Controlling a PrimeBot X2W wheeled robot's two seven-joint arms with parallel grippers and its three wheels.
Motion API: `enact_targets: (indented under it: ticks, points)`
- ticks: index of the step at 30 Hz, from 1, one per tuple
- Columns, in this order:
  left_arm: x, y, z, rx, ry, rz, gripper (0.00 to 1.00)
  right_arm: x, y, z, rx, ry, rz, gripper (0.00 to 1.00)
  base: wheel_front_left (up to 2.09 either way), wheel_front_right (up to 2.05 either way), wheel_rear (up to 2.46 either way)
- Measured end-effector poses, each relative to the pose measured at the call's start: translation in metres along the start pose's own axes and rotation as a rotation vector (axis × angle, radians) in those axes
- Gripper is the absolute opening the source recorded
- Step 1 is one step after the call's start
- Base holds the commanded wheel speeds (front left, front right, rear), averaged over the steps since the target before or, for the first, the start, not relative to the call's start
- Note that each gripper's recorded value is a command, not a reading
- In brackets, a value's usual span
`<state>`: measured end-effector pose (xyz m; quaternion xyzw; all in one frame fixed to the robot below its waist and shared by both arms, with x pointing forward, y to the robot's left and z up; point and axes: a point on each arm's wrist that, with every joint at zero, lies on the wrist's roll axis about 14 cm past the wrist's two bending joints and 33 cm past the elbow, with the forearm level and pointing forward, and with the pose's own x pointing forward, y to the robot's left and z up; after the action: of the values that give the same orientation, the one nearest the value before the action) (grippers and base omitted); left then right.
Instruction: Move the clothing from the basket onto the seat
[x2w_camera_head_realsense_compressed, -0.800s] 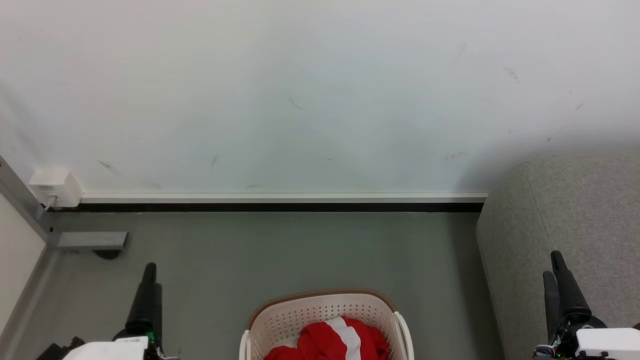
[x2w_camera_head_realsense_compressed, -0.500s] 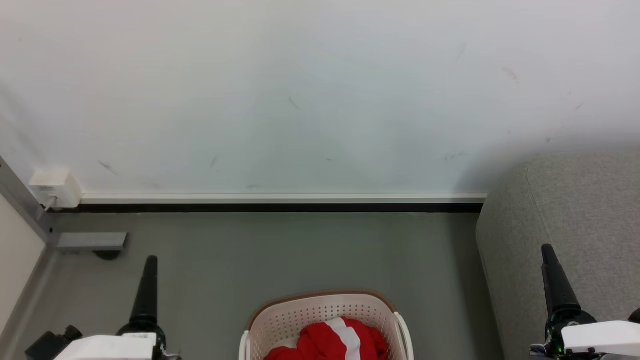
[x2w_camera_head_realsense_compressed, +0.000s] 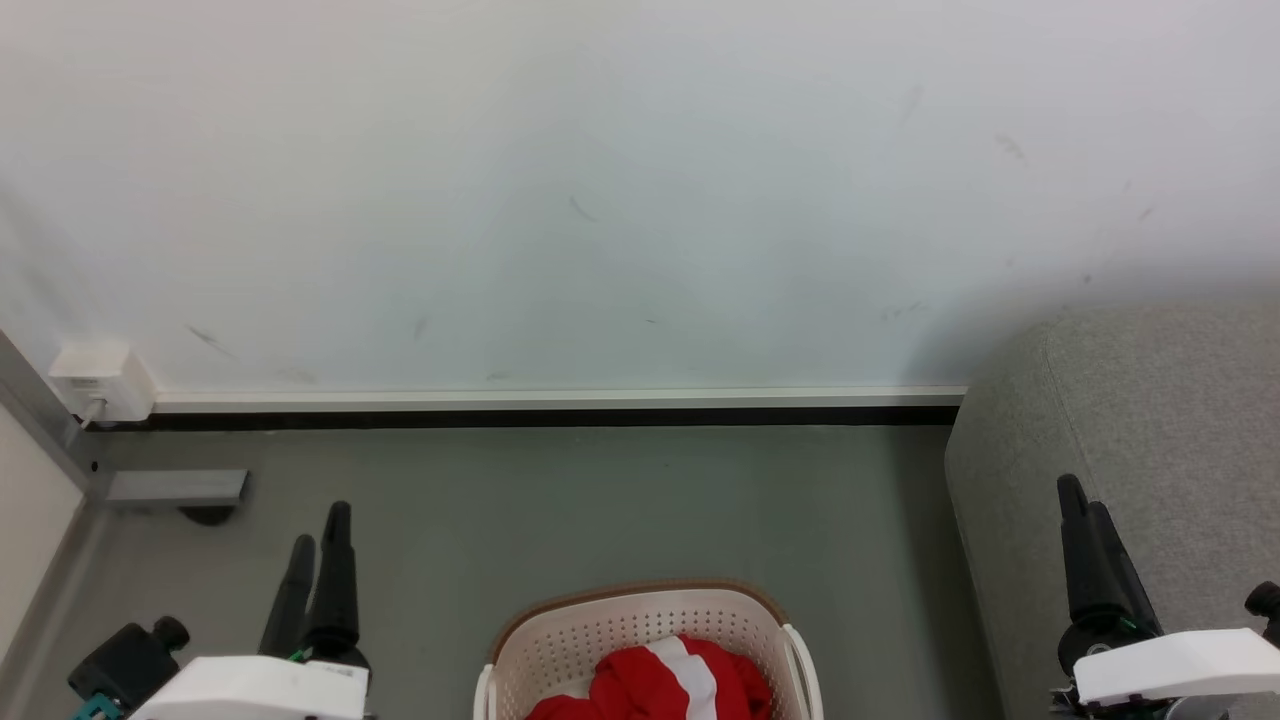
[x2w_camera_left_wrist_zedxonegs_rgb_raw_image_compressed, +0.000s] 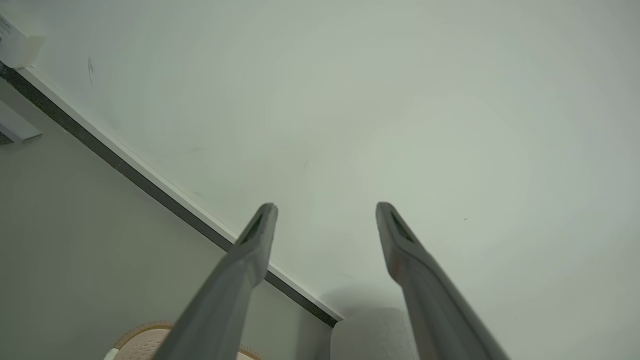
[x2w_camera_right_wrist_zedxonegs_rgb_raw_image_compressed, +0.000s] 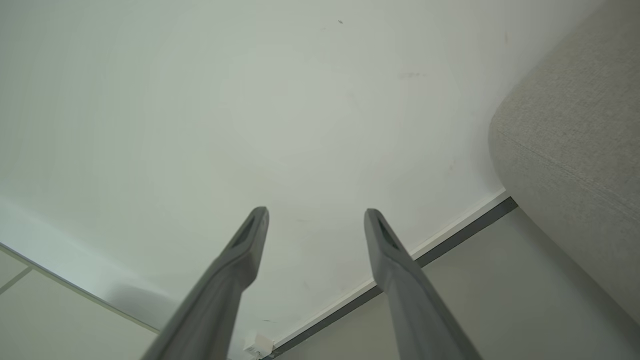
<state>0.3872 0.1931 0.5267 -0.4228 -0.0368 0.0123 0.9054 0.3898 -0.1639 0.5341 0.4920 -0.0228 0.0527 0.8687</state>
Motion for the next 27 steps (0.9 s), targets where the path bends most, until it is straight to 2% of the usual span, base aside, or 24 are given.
enact_targets:
  ticks: [6, 11, 27]
  points:
    - [-0.001, -0.003, -0.004, 0.144, 0.009, -0.003, 1.00, -0.001, -0.003, -0.010, -0.177, 0.044, 0.008, 1.00, 0.00, 0.00, 0.00]
    - [-0.003, -0.003, -0.010, 0.271, 0.023, 0.002, 1.00, -0.002, -0.004, -0.014, -0.273, 0.056, 0.013, 1.00, 0.00, 0.00, 0.00]
    - [-0.002, -0.007, -0.007, 0.453, -0.013, -0.007, 1.00, 0.001, 0.007, -0.016, -0.466, 0.039, 0.062, 1.00, 0.00, 0.00, 0.00]
